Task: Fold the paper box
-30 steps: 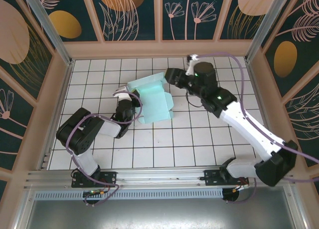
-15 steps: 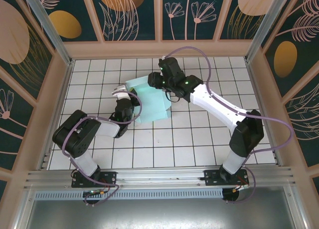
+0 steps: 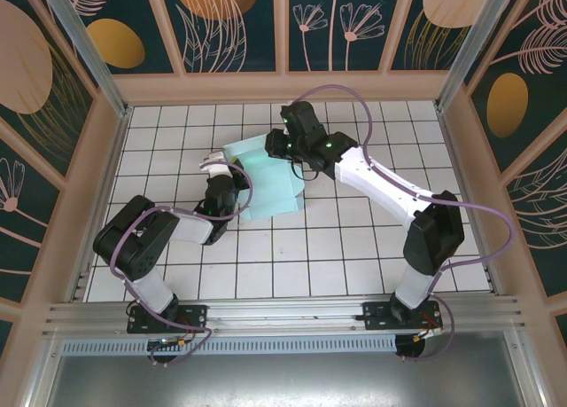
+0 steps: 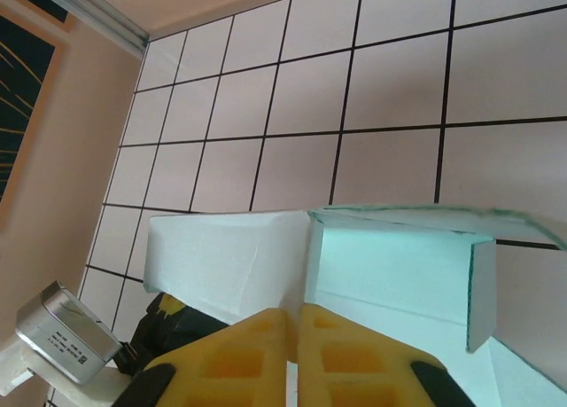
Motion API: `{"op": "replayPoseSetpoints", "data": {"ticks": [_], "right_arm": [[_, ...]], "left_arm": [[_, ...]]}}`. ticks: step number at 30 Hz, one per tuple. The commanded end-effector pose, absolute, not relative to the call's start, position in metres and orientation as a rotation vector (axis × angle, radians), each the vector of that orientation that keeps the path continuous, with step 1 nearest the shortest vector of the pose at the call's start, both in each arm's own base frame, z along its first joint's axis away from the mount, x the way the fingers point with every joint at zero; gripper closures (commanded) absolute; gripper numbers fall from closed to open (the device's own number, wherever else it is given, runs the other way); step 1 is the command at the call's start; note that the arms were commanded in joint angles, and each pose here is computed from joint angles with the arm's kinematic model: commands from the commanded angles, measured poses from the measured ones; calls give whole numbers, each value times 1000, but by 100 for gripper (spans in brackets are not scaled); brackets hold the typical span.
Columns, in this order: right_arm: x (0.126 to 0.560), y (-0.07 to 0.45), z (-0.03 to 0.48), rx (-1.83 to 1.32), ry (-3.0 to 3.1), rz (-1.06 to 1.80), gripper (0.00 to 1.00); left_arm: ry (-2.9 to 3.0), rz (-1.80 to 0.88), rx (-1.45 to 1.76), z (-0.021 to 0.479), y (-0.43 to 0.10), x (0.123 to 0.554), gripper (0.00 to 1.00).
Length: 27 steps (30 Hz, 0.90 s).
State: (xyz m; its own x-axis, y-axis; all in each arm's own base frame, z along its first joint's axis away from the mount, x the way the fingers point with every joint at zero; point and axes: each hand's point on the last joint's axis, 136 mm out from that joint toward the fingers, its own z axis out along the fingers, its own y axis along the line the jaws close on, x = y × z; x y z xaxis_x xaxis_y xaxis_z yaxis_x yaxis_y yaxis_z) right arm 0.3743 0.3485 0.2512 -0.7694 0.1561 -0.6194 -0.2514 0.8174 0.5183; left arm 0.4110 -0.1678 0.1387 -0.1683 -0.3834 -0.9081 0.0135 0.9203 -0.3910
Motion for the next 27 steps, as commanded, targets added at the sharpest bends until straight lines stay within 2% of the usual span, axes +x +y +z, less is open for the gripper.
{"op": "replayPoseSetpoints", "data": {"ticks": [1, 2, 3, 4, 5, 7, 8, 10, 11, 14, 17, 22, 27], "right_arm": [[380, 354, 267, -60, 2278, 838, 74], [380, 354, 267, -63, 2275, 842, 75], [379, 355, 268, -69, 2271, 849, 83], [379, 355, 270, -74, 2262, 857, 95], [378, 355, 273, -79, 2250, 862, 100], [377, 350, 279, -88, 2220, 856, 100], [375, 349, 283, -104, 2197, 853, 91], [371, 341, 294, -122, 2138, 853, 66], [368, 337, 300, -136, 2102, 854, 57], [357, 319, 320, -169, 1985, 866, 48], [351, 292, 333, -174, 1894, 886, 44], [363, 233, 320, -66, 1885, 899, 43], [350, 233, 312, -310, 1846, 945, 43]], "left_arm": [[1670, -368, -294, 154, -168, 415, 100], [1671, -370, -294, 154, -169, 415, 100], [1671, -370, -294, 154, -168, 416, 100], [1673, -372, -293, 153, -169, 416, 100], [1677, -374, -297, 152, -169, 416, 100], [1684, -387, -307, 152, -170, 416, 100], [1691, -392, -310, 150, -171, 416, 100], [1705, -405, -319, 148, -172, 416, 100], [1712, -412, -320, 147, -173, 416, 100], [1734, -431, -319, 143, -176, 415, 100], [1744, -458, -308, 143, -180, 412, 100], [1751, -555, -195, 153, -200, 408, 100], [1789, -722, 1, 164, -243, 403, 100]]}}
